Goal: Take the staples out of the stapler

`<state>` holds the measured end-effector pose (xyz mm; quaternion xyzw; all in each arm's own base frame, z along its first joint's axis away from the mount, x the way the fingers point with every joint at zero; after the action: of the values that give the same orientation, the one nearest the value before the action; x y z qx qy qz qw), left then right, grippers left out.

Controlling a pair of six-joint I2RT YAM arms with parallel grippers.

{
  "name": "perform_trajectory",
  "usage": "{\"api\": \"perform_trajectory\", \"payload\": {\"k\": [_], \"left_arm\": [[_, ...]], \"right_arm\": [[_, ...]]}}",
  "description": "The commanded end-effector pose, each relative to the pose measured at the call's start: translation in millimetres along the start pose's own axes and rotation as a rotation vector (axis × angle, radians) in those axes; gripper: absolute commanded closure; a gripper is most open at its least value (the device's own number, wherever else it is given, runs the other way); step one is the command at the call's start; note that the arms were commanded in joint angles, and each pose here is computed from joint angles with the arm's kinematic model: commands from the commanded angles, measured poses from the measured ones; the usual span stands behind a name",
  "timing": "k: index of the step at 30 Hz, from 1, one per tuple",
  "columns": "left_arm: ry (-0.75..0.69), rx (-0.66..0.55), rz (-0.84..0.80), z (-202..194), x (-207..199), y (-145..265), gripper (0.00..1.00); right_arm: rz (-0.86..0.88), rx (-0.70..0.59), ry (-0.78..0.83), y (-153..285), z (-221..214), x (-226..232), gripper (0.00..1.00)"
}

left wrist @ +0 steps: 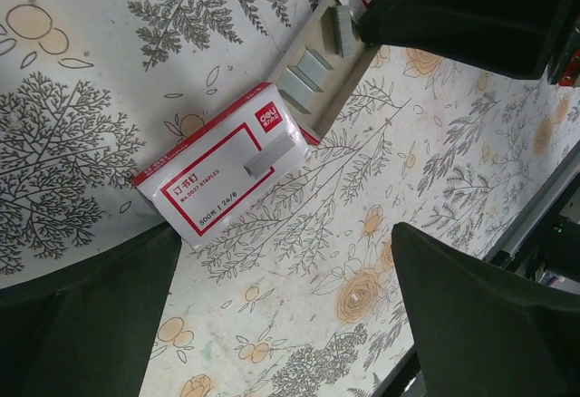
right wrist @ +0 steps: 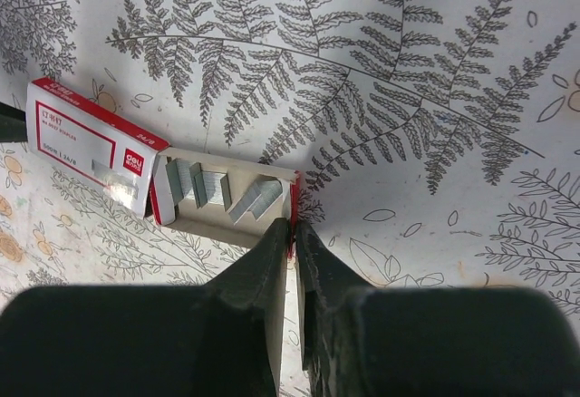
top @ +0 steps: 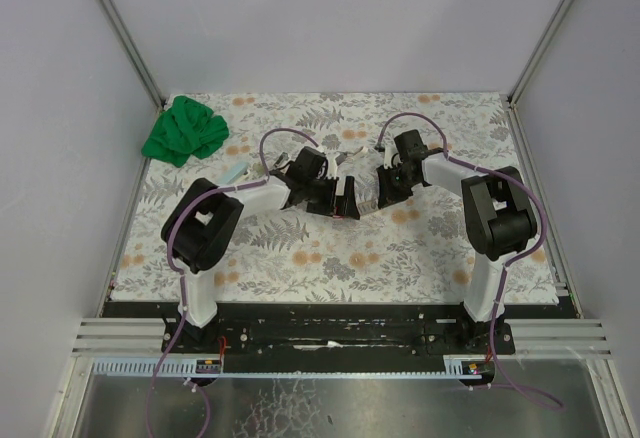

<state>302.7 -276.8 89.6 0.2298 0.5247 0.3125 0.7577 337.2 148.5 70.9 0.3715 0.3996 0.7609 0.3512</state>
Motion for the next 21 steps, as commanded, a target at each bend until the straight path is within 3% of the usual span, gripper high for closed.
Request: {"api": "perform_trajectory", "payload": {"k": [1,21], "left_arm": [[0.018,0.023,0.012,-10.9,-0.2,-0.8,0.0],[0.017,0.025,0.009,-14.3,-2.7,-3.3,0.0]], "right_arm": [[-0.056,-0.045,0.001,8.8,10.4,-0.1,0.85],[-0.043,-0.075,-0.04,10.3,9.1,4.3,0.86]]}}
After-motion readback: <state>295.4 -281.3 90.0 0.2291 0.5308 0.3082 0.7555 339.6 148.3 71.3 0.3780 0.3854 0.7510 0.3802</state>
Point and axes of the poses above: each gripper's point midway between its finger pads, its own y axis back along the fingers, its own x axis along the line the jaws close on, z = x × y, the point moved 7 cm from there along y, back along the fingers, and after that the axes turned 7 degrees about y, right-handed, at the moved point
